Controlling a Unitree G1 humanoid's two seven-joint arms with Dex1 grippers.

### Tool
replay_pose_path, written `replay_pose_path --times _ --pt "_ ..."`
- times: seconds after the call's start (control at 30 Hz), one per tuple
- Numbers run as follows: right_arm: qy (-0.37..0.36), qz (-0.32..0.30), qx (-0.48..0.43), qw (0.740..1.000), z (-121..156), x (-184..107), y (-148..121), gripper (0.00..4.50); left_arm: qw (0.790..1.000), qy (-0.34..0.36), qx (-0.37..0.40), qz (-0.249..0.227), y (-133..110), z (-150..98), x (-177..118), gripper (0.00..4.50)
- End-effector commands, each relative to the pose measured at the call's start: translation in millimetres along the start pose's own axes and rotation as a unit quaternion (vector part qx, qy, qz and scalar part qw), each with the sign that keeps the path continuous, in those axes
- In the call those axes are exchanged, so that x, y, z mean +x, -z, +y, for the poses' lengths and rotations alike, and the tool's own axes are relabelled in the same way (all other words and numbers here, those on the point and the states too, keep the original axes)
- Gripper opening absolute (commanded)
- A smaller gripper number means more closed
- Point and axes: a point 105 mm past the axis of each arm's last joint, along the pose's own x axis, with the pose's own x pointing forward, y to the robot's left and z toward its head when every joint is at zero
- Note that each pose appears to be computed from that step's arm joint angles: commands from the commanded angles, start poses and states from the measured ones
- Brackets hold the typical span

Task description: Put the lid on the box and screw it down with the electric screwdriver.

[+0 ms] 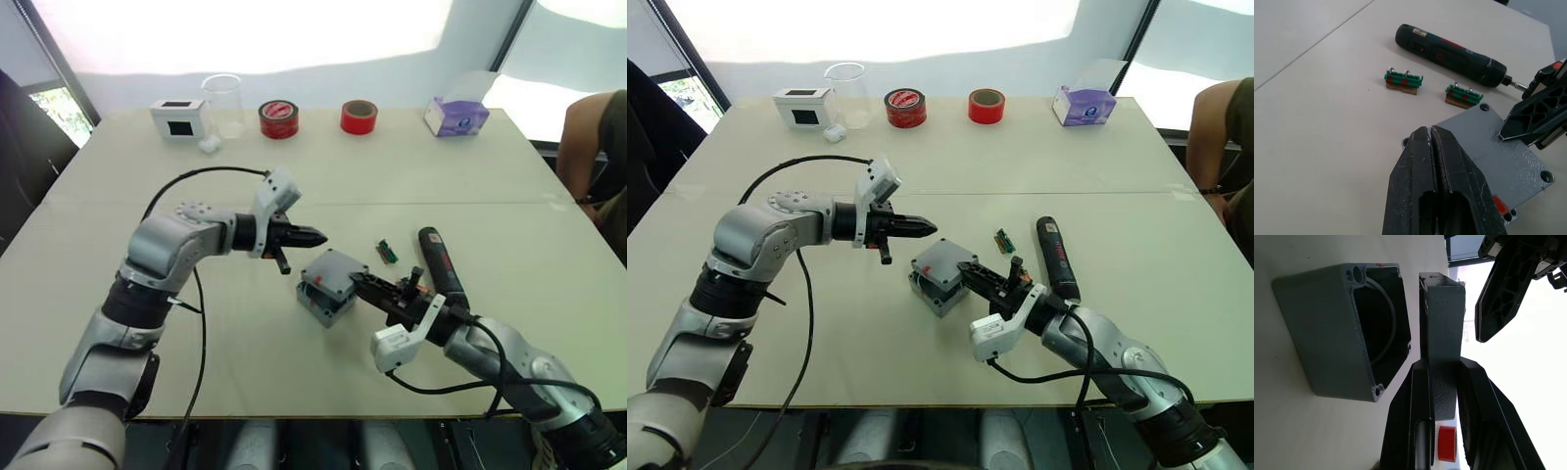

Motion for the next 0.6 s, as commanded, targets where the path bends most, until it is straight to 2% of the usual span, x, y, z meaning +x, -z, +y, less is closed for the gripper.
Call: replay_pose_path --times 0.03,0.3,0.6 --pt "0.017 -0.015 -0.01 1.0 -9 2 -9 0.11 0.999 0.009 0.032 0.003 -3 -6 -1 0.05" --pt "0.001 -0.011 -0.006 1.0 -5 5 -8 0.11 0.999 0.015 0.031 0.021 10 -8 -2 0.05" --pt "-0.015 0.004 0.006 1.0 1 7 -9 0.11 0.999 0.012 0.032 0.025 12 -7 1 0.05"
